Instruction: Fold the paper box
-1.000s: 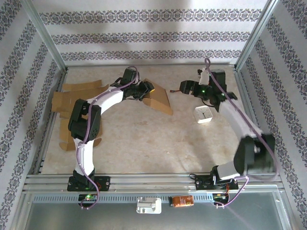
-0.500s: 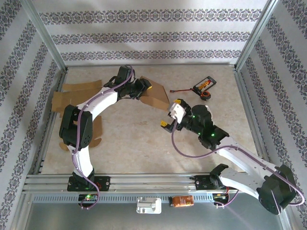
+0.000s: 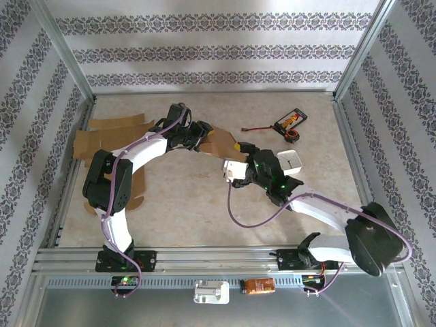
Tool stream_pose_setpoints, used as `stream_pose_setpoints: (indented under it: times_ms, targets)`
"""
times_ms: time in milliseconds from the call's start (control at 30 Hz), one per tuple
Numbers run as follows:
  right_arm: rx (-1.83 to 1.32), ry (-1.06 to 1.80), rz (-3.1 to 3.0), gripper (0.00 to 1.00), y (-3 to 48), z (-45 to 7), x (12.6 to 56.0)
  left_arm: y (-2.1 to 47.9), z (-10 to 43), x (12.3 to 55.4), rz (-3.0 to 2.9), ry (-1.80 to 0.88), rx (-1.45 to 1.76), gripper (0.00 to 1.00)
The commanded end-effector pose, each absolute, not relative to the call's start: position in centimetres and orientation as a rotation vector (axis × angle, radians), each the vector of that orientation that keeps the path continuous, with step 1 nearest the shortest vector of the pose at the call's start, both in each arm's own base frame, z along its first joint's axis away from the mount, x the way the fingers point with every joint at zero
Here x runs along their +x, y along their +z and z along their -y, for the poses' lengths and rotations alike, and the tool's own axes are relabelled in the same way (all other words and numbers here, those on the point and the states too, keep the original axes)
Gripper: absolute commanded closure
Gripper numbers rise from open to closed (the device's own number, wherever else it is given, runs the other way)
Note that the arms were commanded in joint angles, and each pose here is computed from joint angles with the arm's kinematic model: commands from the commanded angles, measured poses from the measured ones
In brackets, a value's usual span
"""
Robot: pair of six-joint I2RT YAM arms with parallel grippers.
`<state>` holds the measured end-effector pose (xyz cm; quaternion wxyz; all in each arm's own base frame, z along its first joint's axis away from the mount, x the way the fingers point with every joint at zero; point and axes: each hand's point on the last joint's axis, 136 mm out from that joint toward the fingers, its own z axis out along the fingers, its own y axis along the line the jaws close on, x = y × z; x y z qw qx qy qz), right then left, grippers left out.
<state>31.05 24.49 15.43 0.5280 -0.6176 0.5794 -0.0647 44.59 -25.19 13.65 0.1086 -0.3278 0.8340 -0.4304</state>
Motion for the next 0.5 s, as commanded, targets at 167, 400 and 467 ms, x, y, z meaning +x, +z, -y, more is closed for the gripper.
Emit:
stream_pose_setpoints:
  times_ms: [167, 400, 467]
  targets:
    - [-1.387, -0.266, -1.323, 0.02, 17.2, -27.1, 36.9, 16.9, 26.1, 44.6, -2.342, -1.429, -0.997, 0.71]
    - [-1.335, -0.336, -1.363, 0.13, 16.7, -28.0, 40.1, 17.5, 26.3, 44.5, -2.303, -1.495, -1.005, 0.71]
    - [-1.336, -0.33, -1.369, 0.25, 16.8, -28.1, 40.2, 17.6, 26.3, 44.4, -2.275, -1.537, -1.021, 0.71]
